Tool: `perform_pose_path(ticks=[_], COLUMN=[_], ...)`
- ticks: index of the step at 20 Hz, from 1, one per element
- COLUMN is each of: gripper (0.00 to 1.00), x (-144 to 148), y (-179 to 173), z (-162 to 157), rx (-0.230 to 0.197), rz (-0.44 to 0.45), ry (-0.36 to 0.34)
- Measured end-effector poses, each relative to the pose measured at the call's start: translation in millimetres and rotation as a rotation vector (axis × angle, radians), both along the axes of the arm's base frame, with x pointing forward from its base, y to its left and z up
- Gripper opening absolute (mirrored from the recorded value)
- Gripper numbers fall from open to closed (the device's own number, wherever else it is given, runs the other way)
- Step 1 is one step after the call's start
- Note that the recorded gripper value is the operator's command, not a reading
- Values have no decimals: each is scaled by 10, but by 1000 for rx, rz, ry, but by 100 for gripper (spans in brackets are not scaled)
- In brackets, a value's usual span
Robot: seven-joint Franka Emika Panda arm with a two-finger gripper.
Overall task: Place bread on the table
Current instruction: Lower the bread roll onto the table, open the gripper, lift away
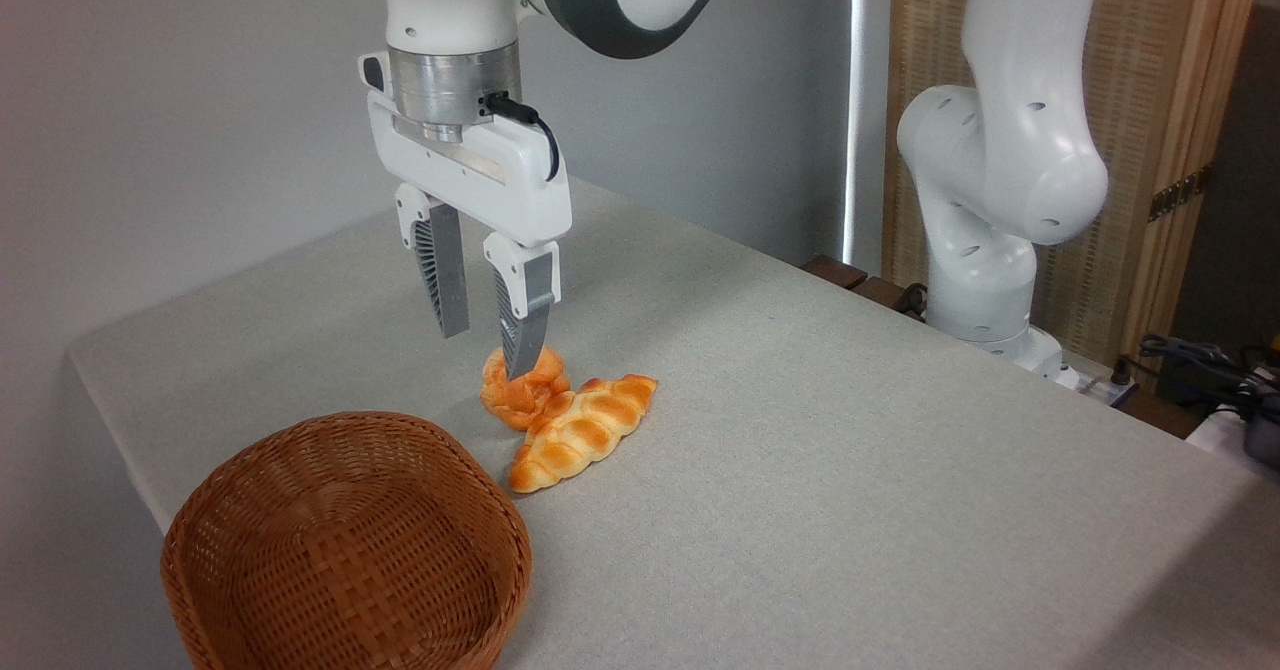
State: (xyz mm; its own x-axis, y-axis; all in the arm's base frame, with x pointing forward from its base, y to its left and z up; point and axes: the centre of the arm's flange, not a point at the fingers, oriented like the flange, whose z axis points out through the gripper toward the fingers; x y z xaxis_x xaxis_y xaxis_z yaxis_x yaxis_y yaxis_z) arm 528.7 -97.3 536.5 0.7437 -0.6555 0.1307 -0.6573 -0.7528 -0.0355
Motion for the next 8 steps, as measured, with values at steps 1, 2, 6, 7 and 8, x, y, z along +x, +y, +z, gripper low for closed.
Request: perform_pose_path(ticks=[1, 2, 6, 7, 8], gripper=[100, 100, 100, 100, 100], x=[4, 6, 31, 35, 37], y=[16, 27, 172, 197, 209], z=[-2, -3, -6, -6, -6], rx=[3, 6, -11, -25, -32], rz=[-20, -44, -111, -121, -125], ry=[-1, -2, -5, -4, -4])
